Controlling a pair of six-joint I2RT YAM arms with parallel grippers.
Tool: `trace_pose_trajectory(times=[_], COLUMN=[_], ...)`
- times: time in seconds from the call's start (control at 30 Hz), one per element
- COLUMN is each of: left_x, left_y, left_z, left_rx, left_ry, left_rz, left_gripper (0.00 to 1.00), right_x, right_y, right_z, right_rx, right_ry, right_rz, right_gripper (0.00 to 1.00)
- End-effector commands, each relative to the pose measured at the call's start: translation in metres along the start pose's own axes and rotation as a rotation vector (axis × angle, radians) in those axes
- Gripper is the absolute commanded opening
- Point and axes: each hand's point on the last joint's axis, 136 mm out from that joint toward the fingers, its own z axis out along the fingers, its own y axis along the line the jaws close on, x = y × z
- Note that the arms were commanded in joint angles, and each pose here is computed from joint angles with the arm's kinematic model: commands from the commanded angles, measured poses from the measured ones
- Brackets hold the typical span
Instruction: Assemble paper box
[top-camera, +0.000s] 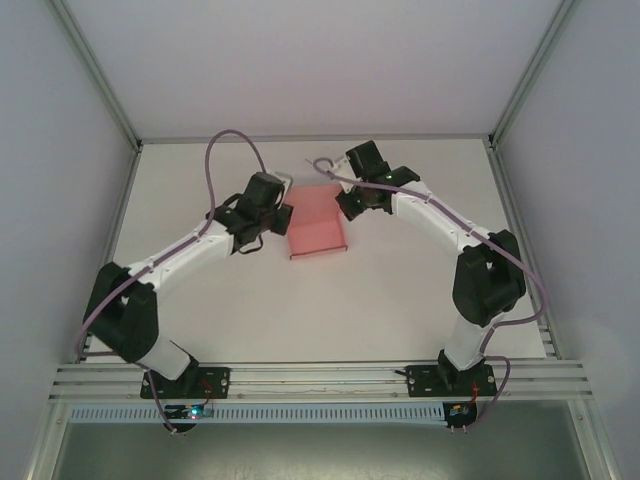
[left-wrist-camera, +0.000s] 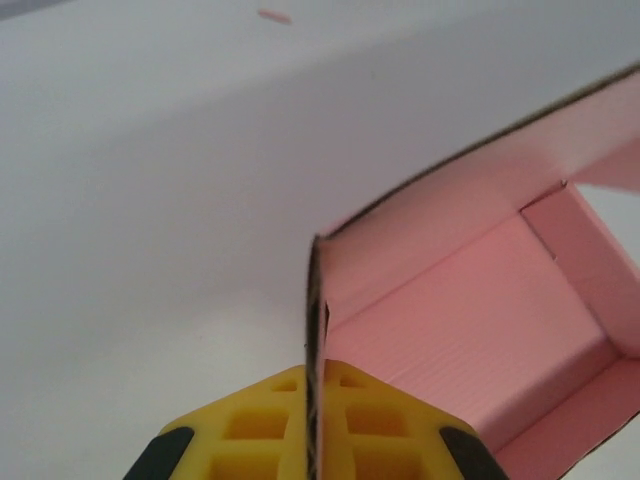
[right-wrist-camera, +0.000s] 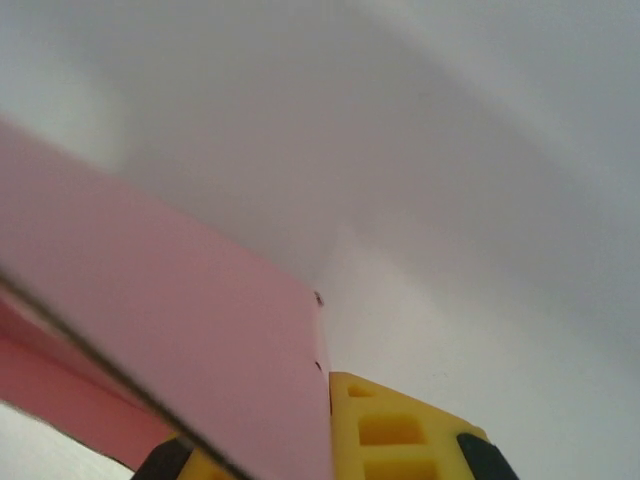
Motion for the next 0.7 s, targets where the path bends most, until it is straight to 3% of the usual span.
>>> trace_pose_trajectory(times=[0.0,0.1,0.23,0.43,0.53,0.67], left_x=[-0.024,-0.029,-0.031,-0.011,0.006,0.028], left_y=[-0.010,0.000,-0.012,-0.018,-0.016,-0.022], left_z=[0.016,0.026,0.034,0.046,0.051,0.056], left_rx=[-0.054,-0.140,-0.063,-0.012,-0.018,0.038], left_ry=[-0.049,-0.070,-0.104,-0.114,-0.102,-0.101], left_rz=[-0.214,-0.349,-0.462,-0.449,-0.408,-0.343], left_gripper=[0.00,0.00,0.00,0.00,0.00,0.00], right_x=[-0.044,-0.050,-0.053,-0.046,-0.042,-0.036], right_y=[0.006,0.019,0.006,0.000,0.003,0.022], right_z=[0.006,0.013,0.007,0.007,0.013,0.013], right_rx=[-0.009,-0.068,-0.043,-0.058,-0.076,-0.059], right_ry=[-0.160,-0.230,-0.332,-0.403,-0.428,-0.467], right_rz=[0.471,0.644,0.820,0.975,0.983,0.795], right_gripper=[0.00,0.00,0.00,0.00,0.00,0.00])
